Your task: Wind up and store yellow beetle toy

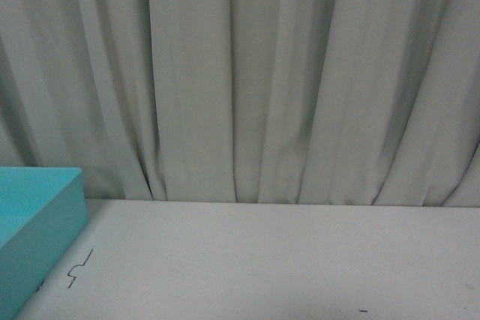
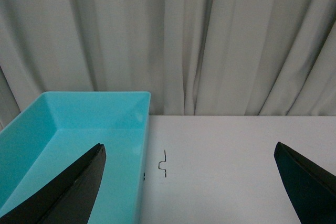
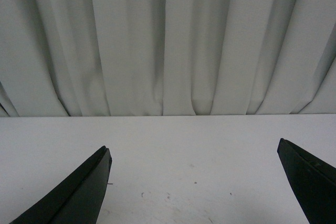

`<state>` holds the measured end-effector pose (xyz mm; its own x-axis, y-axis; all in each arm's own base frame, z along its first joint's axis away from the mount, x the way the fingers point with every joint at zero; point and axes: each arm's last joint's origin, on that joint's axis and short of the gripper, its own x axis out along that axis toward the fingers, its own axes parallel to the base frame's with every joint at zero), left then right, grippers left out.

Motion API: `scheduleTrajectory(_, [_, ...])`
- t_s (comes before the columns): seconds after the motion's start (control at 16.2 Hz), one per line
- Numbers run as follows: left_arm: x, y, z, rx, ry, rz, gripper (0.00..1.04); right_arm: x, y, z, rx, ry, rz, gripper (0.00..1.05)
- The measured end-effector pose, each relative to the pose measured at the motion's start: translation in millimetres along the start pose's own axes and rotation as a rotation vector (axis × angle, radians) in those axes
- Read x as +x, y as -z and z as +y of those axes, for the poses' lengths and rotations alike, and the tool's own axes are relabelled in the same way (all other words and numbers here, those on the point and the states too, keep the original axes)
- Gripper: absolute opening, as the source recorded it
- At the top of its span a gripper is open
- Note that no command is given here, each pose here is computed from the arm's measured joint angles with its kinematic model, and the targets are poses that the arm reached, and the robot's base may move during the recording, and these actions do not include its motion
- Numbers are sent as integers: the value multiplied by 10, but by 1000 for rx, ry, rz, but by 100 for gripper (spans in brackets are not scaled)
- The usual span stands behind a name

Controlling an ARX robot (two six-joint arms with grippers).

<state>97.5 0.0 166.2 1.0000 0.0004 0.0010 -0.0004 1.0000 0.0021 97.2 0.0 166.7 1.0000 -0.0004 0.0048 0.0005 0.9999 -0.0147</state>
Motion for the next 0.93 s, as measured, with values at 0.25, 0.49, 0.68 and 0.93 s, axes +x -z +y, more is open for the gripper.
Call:
scheduleTrajectory(0.25, [132, -102, 115, -381, -238, 456, 98, 0, 0, 0, 0, 0, 0, 98])
scheduleTrajectory(0.49, [720, -255, 301, -369, -96, 534, 98, 0, 0, 0, 0, 0, 0, 98])
scheduleTrajectory(0.68, [881, -322, 288, -190, 78, 598, 98, 0, 1, 0, 0, 1, 1, 98])
scheduleTrajectory(0.93, [929, -253, 268, 116, 291, 728, 98, 0, 1, 0, 0, 0, 1, 98])
